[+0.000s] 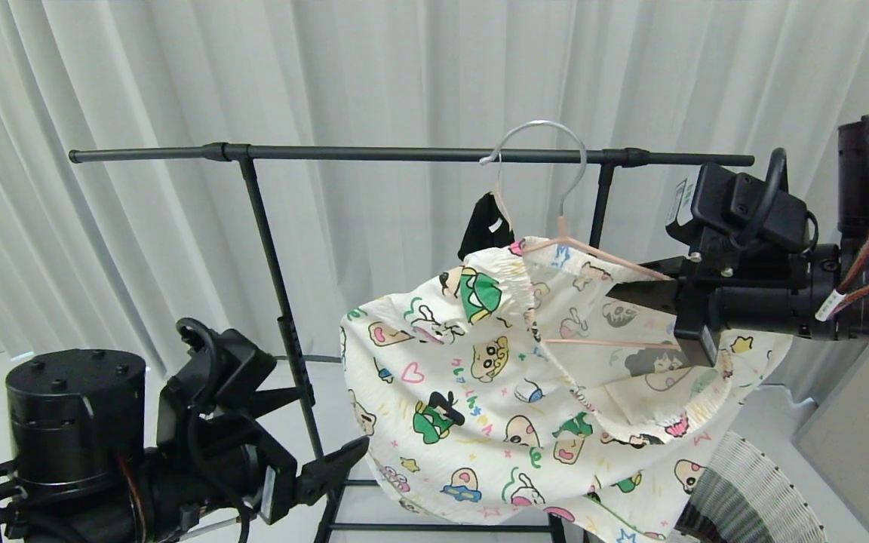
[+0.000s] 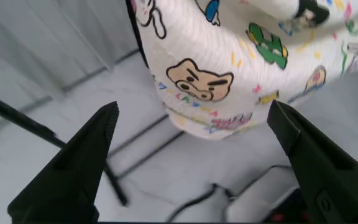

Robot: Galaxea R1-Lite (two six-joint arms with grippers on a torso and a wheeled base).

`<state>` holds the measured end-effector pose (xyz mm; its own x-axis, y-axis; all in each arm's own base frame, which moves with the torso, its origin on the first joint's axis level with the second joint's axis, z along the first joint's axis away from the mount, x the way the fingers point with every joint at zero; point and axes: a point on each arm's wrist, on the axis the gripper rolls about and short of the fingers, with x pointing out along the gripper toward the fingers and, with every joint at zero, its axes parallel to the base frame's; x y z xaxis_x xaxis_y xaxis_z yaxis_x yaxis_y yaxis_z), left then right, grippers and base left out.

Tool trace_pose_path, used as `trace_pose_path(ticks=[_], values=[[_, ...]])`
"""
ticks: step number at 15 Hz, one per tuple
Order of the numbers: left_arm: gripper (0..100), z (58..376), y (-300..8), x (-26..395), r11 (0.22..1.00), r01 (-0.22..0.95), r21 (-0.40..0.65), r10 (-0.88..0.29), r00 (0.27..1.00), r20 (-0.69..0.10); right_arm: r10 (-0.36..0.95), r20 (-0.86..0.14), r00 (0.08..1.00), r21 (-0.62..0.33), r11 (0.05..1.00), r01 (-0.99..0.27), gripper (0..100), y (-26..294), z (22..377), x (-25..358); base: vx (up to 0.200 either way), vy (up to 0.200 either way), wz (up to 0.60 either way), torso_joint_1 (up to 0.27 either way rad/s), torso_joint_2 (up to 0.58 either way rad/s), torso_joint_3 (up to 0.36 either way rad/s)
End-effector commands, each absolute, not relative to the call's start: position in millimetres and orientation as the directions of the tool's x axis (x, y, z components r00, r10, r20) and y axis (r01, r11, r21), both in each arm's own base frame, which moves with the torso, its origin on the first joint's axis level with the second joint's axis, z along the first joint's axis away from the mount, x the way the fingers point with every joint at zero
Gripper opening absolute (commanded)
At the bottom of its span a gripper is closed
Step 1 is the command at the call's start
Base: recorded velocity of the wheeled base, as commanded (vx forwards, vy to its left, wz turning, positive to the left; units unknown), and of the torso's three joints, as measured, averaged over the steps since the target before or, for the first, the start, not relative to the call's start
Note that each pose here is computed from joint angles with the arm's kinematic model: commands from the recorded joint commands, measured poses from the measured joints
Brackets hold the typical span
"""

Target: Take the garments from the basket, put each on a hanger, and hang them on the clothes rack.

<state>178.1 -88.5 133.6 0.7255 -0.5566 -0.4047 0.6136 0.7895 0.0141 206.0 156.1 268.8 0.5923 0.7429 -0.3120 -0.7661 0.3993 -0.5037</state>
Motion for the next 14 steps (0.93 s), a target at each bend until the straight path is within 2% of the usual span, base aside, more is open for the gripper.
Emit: trace_pose_path(ticks=[1, 3, 8, 9, 12, 14], values=[[100, 133, -92, 185, 0.808, 0.589, -0.034, -0.549, 0.729, -0.409, 0.748, -0.309, 0.588, -0.505, 0.394, -0.768, 0, 158, 270, 205, 0.000, 0.000, 0.00, 0.000, 0.00, 0.000], [100, 133, -93, 187, 0.848, 0.517, -0.114, -0.514, 0.751, -0.414, 0.763, -0.306, 0.569, -0.507, 0.375, -0.776, 0, 163, 270, 200, 0.000, 0.000, 0.00, 0.000, 0.00, 0.000], [100, 126, -97, 198, 0.856, 0.498, -0.143, -0.509, 0.757, -0.410, 0.777, -0.298, 0.554, -0.512, 0.360, -0.780, 0, 168, 273, 195, 0.000, 0.000, 0.00, 0.000, 0.00, 0.000], [0, 126, -97, 200, 0.857, 0.496, -0.140, -0.507, 0.764, -0.399, 0.776, -0.297, 0.556, -0.513, 0.361, -0.779, 0, 168, 273, 195, 0.000, 0.000, 0.00, 0.000, 0.00, 0.000], [0, 125, -97, 201, 0.877, 0.464, -0.122, -0.472, 0.786, -0.401, 0.733, -0.308, 0.607, -0.525, 0.400, -0.751, 0, 166, 271, 198, 0.000, 0.000, 0.00, 0.000, 0.00, 0.000], [0, 125, -93, 200, 0.918, 0.380, -0.113, -0.392, 0.827, -0.404, 0.700, -0.322, 0.638, -0.532, 0.423, -0.733, 0, 166, 269, 199, 0.000, 0.000, 0.00, 0.000, 0.00, 0.000]])
